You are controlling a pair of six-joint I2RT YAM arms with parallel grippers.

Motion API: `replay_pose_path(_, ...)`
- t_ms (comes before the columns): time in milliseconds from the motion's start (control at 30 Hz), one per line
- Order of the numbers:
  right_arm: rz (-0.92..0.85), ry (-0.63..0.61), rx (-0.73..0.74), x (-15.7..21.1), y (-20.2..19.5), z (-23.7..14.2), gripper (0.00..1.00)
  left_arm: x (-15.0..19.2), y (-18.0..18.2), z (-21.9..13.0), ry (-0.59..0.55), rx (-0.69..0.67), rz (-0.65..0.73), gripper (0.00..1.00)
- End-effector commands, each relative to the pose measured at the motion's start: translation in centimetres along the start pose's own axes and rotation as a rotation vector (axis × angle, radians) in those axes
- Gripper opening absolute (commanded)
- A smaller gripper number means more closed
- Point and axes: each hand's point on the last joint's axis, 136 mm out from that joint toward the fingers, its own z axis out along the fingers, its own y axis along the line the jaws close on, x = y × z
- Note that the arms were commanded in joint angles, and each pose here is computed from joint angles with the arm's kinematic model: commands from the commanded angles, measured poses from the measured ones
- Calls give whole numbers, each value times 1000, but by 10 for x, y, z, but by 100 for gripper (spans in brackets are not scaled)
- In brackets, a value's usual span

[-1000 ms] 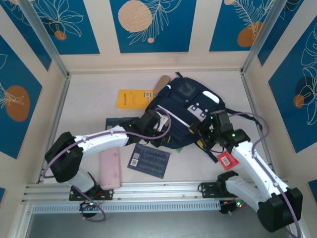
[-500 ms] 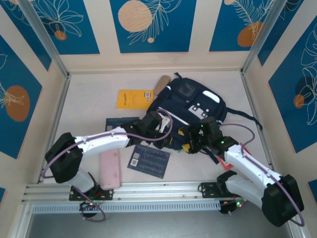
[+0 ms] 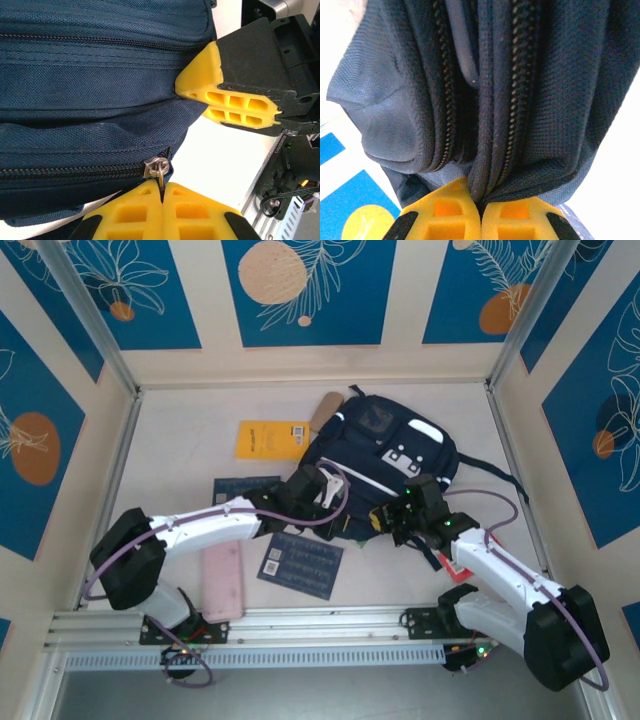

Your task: Pack the student bag

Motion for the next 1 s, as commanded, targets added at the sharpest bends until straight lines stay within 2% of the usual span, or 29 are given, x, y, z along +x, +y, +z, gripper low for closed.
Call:
replay_pose_path(0, -33, -88, 12, -14, 0, -9, 0, -7, -10, -13, -33, 4, 67, 0)
replay_pose_path(133, -45, -100, 17, -16, -4, -12, 0, -4, -1, -12, -24, -34, 87, 0)
replay_pose_path(367, -38, -63, -4, -9, 0, -7, 0, 0, -15, 5, -5, 40, 106, 0)
replay_pose_path(833, -22, -40, 0, 1, -2, 2, 0, -3, 5, 28, 15, -89, 141, 0)
replay_pose_path(967, -26, -39, 3, 3, -2, 4, 0, -2, 8, 31, 18, -105, 141, 6)
